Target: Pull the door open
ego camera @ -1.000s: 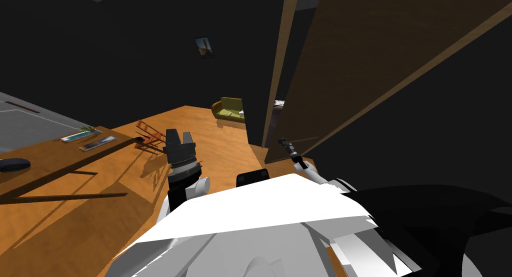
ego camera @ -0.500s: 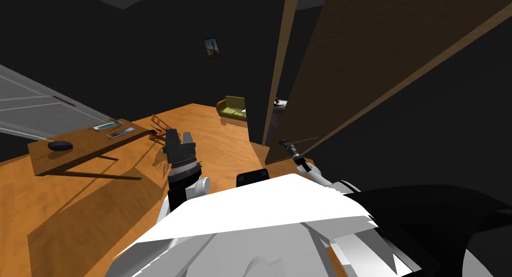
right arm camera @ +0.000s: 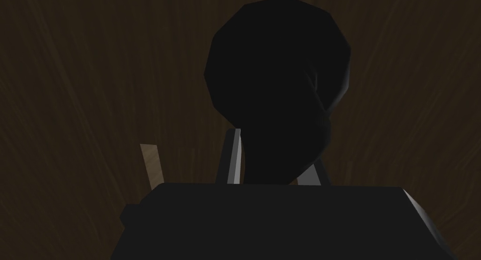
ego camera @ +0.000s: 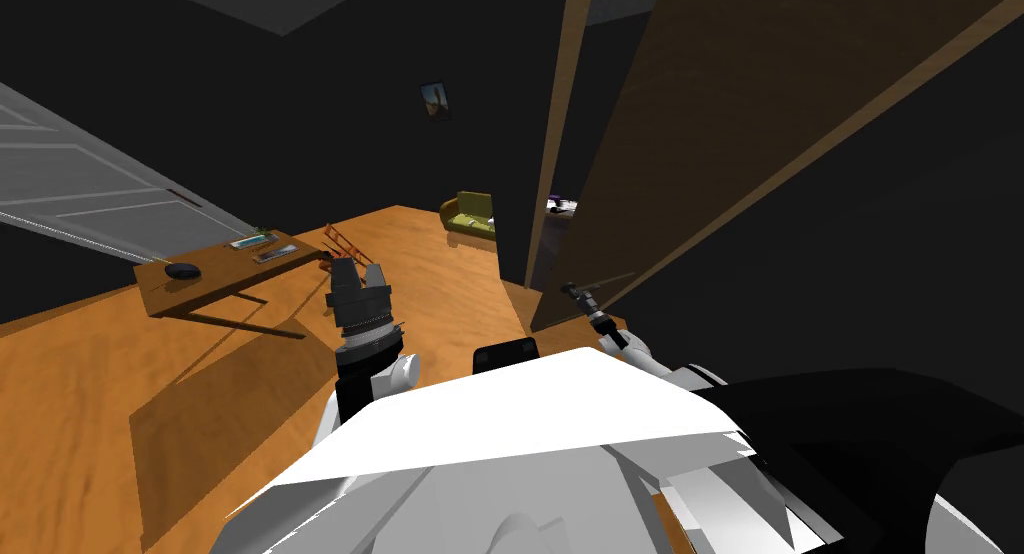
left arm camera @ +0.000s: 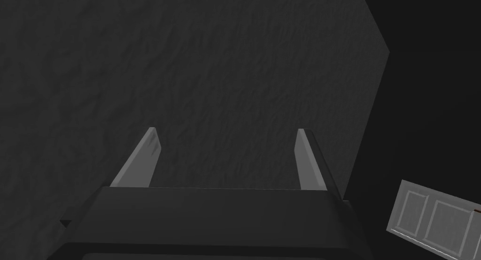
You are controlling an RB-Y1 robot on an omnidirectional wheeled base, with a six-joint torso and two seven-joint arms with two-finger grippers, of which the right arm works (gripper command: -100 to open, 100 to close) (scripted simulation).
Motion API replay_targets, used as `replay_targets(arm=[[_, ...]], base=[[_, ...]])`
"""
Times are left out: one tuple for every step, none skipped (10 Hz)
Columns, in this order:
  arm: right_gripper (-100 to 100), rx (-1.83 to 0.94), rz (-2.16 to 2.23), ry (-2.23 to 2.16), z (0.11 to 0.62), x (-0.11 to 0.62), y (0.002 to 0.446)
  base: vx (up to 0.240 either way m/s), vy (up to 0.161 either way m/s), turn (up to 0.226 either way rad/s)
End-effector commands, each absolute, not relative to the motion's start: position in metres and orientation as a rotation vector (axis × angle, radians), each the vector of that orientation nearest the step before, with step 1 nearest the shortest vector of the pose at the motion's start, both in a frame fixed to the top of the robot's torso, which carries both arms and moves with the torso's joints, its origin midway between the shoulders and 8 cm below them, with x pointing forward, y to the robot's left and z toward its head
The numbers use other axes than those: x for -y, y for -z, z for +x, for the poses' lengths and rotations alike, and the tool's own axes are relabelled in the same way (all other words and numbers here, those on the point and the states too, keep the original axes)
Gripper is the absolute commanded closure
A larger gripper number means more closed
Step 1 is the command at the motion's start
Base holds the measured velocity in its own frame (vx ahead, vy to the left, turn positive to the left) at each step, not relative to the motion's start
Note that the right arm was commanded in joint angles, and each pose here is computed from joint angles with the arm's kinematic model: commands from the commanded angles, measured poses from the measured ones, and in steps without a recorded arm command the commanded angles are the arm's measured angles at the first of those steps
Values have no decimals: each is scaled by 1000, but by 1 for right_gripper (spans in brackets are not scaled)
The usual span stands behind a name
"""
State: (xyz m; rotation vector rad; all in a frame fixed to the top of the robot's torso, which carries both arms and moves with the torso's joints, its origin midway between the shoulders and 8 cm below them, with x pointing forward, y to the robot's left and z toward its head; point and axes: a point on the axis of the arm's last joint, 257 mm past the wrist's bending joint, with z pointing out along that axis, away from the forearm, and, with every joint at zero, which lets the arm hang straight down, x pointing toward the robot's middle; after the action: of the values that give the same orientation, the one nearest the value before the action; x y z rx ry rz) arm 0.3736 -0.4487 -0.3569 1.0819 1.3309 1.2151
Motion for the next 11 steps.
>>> replay_targets(arm=[[100, -1335, 1078, -1219, 369, 451, 357], [100, -1337, 1075, -1221, 366, 452, 357], [100, -1339, 1072, -1223, 362, 453, 357], [100, -1342, 1069, -1226, 359, 454, 356], [100, -1345, 1066, -1229, 355, 455, 356], [100, -1348, 1063, -1232, 352, 457, 356], [100, -1350, 1060, -1235, 348, 458, 356], [100, -1353, 1058, -1237, 345, 459, 355], [100, -1355, 1056, -1239, 342, 460, 355], [100, -1357, 1054, -1241, 340, 461, 355], [100, -1357, 1058, -1244, 342, 458, 356]], base=[[-148, -48, 148], [-229, -98, 246], [-223, -89, 205], [-189, -123, 156], [-195, -108, 187], [-209, -87, 208], [-229, -63, 185], [-205, -71, 151], [-209, -107, 151], [-205, -91, 116], [-85, -33, 22]])
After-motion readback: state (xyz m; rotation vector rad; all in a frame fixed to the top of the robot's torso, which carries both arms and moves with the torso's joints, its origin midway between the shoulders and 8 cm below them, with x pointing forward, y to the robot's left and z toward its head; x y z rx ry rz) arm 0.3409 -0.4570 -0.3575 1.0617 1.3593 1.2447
